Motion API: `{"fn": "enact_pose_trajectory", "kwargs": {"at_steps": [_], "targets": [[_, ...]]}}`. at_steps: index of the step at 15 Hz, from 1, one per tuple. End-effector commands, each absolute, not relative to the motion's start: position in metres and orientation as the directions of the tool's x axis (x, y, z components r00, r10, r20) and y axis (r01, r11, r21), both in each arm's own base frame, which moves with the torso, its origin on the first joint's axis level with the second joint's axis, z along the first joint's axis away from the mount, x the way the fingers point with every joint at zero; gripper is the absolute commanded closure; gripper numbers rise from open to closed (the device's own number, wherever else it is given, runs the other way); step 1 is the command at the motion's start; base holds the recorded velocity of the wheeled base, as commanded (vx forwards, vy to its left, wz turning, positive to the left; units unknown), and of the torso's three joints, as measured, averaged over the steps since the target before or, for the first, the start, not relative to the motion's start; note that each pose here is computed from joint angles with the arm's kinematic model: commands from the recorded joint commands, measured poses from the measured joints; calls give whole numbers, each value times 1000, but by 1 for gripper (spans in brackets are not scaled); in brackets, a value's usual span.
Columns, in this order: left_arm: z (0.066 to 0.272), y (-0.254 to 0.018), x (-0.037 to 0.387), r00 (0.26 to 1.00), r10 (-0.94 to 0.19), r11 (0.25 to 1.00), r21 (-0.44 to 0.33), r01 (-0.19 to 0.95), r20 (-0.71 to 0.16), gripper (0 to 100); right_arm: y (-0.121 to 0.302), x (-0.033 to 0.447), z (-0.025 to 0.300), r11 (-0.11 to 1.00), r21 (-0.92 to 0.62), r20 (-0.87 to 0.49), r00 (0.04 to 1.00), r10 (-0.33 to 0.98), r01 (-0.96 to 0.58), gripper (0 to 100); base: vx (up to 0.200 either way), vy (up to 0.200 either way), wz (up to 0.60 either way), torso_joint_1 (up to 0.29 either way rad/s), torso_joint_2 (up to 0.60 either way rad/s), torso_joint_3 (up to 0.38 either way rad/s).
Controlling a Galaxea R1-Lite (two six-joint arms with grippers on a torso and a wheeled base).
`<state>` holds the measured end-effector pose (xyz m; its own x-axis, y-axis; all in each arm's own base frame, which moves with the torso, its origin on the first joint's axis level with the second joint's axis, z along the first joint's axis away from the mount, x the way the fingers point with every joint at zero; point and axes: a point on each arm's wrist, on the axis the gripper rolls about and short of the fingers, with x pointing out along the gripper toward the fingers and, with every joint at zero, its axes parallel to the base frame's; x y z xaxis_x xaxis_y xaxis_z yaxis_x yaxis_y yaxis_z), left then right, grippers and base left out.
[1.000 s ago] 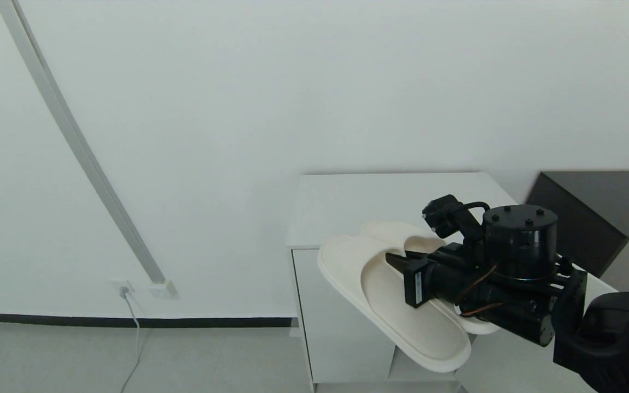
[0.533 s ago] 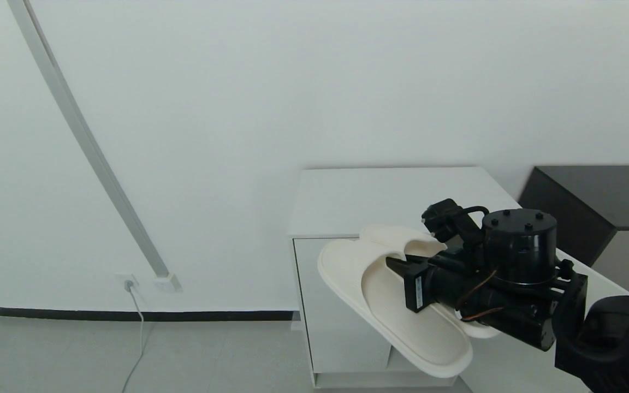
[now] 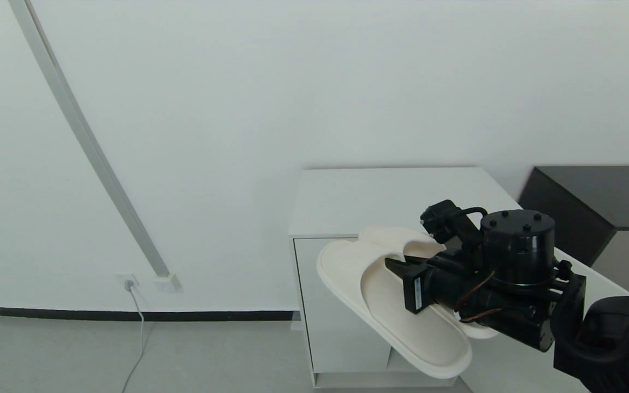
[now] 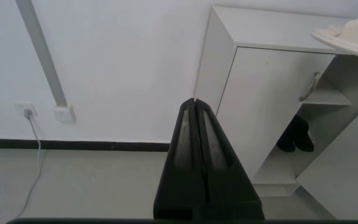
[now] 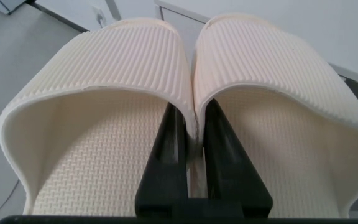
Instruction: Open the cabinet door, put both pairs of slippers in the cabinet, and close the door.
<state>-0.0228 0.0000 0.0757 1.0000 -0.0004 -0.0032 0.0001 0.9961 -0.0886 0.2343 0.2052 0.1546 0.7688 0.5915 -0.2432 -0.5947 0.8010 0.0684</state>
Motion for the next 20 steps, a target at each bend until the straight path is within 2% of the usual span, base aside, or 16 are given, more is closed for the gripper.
{"fn": "enact_pose_trajectory", "kwargs": {"at_steps": [1, 4, 20], "targets": [[76, 0, -23, 1000, 0, 996, -89, 0, -3, 100, 206, 234, 154, 800, 68, -245, 767, 592, -596, 100, 0, 0, 0, 0, 0, 0], [76, 0, -23, 1000, 0, 996, -87, 0, -5, 100, 206, 234, 153, 800, 68, -247, 767, 592, -596, 100, 0, 0, 0, 0, 0, 0], [76, 0, -23, 1000, -2, 996, -89, 1, -5, 100, 205, 234, 155, 801, 68, -242, 769, 592, -595, 100, 0, -200, 0, 3, 2, 3]]}}
